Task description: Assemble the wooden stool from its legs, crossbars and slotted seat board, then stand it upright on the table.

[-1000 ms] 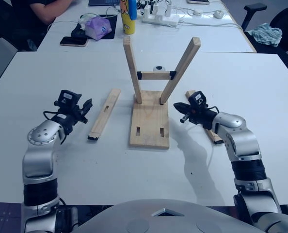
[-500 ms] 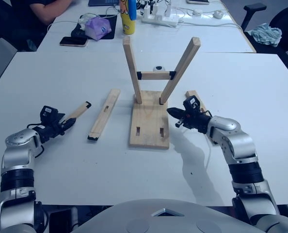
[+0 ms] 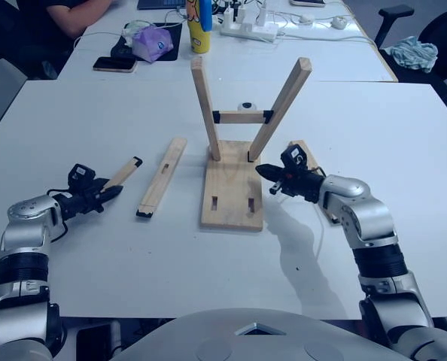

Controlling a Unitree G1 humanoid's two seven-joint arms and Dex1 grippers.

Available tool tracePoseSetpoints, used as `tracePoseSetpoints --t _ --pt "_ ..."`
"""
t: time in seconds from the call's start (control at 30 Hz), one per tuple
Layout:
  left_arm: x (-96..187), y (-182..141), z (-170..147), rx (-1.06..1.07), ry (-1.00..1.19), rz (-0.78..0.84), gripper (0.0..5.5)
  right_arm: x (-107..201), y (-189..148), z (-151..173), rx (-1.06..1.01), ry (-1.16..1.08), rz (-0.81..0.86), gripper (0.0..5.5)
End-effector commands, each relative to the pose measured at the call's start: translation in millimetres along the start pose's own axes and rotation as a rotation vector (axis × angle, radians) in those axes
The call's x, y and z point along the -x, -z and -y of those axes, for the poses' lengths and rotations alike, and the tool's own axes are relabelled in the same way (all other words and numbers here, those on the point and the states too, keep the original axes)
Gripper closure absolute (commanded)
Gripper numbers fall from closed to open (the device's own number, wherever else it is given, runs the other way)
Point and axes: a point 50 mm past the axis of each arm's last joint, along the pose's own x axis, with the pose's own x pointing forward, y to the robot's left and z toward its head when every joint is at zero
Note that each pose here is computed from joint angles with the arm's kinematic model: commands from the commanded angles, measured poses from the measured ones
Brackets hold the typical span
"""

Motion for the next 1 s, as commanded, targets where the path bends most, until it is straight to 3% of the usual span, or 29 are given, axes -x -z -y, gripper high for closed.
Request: tracePoseSetpoints --t 0.03,0.2,0.4,0.57,0.8,1.0 --pt "2 21 2 -0.076 -0.052 -0.082 4.1 2 -6 -3 0.044 -0.018 0.032 5.5" --pt "3 5 22 -0.138 -0.115 0.159 4.19 4 -3 -24 -0.115 -0.119 0.09 4.89" --pt "24 -37 90 -0.335 -0.07 0.469 4.19 9 -8 -39 -0.365 -0.151 0.214 3.97" --pt "34 -53 121 -0.405 -0.043 0.563 4.19 12 -9 -47 -0.553 -0.177 0.28 3.18" --pt "14 -72 169 -0.4 0.044 0.698 4.19 -1 -18 -53 -0.876 -0.225 0.384 1.98" --pt "-1 -80 190 -0.412 0.02 0.723 4.19 -11 -33 -68 -1.037 -0.307 0.439 1.91"
